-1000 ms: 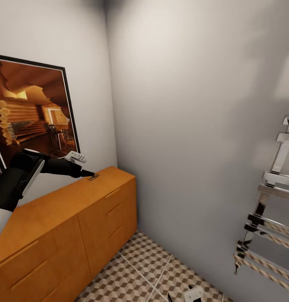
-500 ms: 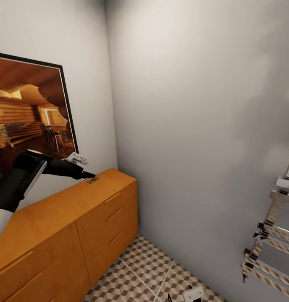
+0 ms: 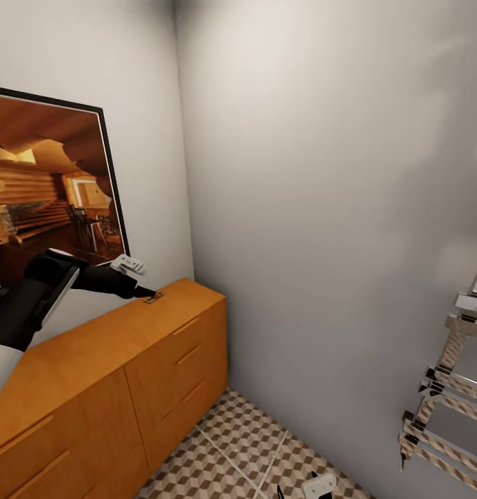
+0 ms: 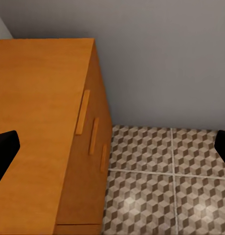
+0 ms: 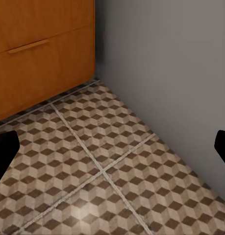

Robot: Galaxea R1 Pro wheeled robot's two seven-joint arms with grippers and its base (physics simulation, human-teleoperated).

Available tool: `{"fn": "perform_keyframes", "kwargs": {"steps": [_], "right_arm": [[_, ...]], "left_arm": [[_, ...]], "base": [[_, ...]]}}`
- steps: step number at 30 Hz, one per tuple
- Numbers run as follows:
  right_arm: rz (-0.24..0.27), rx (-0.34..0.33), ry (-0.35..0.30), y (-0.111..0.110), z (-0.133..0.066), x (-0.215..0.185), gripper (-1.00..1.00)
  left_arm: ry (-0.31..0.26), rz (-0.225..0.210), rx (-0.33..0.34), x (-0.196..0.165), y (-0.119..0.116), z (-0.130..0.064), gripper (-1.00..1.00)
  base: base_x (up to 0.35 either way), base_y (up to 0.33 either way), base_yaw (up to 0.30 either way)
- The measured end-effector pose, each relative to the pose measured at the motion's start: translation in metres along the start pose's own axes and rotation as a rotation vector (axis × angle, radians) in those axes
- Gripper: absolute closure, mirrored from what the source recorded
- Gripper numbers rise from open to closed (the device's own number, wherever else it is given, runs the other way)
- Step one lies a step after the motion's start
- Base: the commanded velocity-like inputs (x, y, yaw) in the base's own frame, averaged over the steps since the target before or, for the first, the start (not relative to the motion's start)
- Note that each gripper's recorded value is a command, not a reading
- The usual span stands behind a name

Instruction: Take the four mousetraps from the cabinet in the bathroom and place them on the bathroom floor. Make sure all four end up on the same floor surface, and ensure that at least two of them are either under or directly next to the same bathroom sink.

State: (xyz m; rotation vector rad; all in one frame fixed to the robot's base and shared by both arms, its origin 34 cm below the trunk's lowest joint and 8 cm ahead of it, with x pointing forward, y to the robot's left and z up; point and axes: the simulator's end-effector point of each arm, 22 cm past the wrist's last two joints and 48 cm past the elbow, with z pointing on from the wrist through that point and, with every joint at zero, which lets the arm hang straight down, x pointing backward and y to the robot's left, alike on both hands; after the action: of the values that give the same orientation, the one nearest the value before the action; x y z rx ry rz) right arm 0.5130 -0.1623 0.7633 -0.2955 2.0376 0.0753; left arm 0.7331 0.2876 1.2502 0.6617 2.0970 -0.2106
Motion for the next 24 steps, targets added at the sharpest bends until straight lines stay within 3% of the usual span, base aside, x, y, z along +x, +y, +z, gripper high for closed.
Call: {"fn": "perform_keyframes", "kwargs": {"steps": [24], "right_arm": [[-0.010,0.007,0.003,-0.0096,-0.0010,0.0026,-1.00]], "left_arm": [[0.018,-0.009,-0.007,0.0072,0.0042,0.0048,-1.00]], "base": [[0.000,0.000,0.000]]}}
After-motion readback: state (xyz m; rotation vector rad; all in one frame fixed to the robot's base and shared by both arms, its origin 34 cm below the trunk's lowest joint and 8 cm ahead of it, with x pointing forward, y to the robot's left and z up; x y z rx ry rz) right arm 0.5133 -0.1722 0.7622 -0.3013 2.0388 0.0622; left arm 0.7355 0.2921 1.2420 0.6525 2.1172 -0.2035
